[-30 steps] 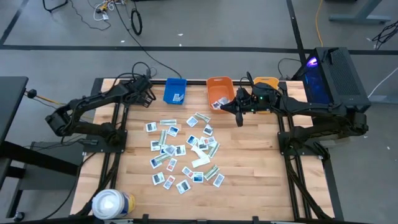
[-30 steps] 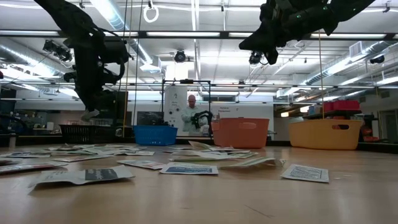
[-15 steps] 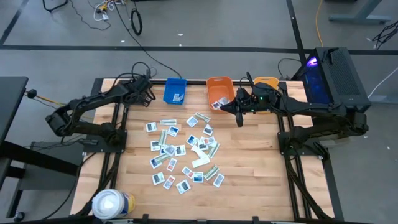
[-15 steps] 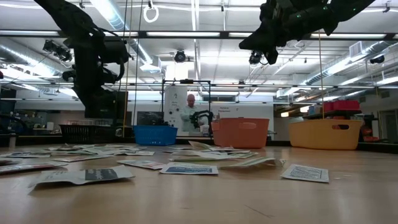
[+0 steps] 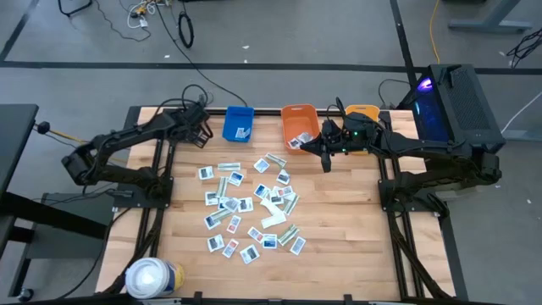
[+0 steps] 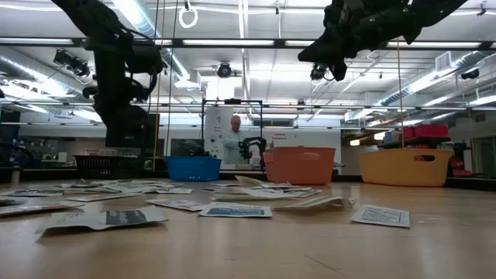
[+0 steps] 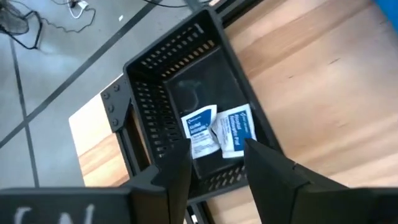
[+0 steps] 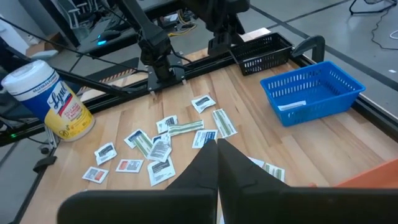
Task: Pick & Place First Aid Supplies
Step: Put the towelette pack into the orange bin
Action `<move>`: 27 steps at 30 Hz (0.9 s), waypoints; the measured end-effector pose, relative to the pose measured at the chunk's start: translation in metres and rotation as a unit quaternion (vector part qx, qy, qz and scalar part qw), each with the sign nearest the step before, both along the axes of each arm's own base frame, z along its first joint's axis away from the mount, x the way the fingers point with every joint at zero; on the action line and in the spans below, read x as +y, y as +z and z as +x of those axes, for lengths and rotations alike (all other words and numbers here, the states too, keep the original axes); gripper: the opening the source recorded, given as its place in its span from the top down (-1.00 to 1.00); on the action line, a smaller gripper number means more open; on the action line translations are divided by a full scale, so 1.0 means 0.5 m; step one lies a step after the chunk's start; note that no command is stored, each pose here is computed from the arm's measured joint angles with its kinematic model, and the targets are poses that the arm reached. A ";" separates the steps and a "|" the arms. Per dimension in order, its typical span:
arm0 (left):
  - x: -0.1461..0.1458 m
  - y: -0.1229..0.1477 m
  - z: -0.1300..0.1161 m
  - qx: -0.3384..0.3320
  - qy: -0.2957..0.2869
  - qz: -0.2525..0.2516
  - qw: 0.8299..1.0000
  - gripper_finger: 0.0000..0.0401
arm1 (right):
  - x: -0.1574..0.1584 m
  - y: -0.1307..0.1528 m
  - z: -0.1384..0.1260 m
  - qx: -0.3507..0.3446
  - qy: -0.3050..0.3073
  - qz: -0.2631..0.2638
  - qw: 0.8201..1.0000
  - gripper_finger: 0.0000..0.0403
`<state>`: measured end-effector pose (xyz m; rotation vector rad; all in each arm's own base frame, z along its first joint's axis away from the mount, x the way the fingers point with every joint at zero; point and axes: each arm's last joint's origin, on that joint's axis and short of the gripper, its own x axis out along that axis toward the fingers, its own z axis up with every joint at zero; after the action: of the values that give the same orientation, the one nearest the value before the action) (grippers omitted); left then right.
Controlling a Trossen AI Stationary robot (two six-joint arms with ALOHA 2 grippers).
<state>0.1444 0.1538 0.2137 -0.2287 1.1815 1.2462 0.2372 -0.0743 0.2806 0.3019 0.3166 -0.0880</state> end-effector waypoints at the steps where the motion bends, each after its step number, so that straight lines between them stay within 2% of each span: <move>1: -0.003 0.006 0.004 -0.001 -0.001 -0.001 1.000 0.26 | 0.000 0.000 0.000 0.000 0.000 0.000 1.000 1.00; 9: -0.044 0.056 0.032 -0.067 -0.041 -0.016 0.997 0.35 | 0.000 0.000 0.000 0.001 0.000 0.000 1.000 1.00; 18: -0.105 0.088 0.031 -0.099 -0.101 -0.012 0.990 0.41 | 0.011 -0.006 0.001 0.017 0.011 0.006 1.000 1.00; 24: -0.154 0.100 0.020 -0.091 -0.148 -0.024 0.984 0.41 | 0.022 -0.007 0.004 0.019 0.024 -0.003 1.000 1.00; 27: -0.177 0.088 0.014 -0.080 -0.178 -0.030 0.980 0.41 | 0.027 -0.007 0.005 0.019 0.030 -0.007 0.999 1.00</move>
<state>0.1513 0.0650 0.2578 -0.1506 1.0660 0.8635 0.2396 -0.0609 0.2770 0.2777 0.3632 -0.0359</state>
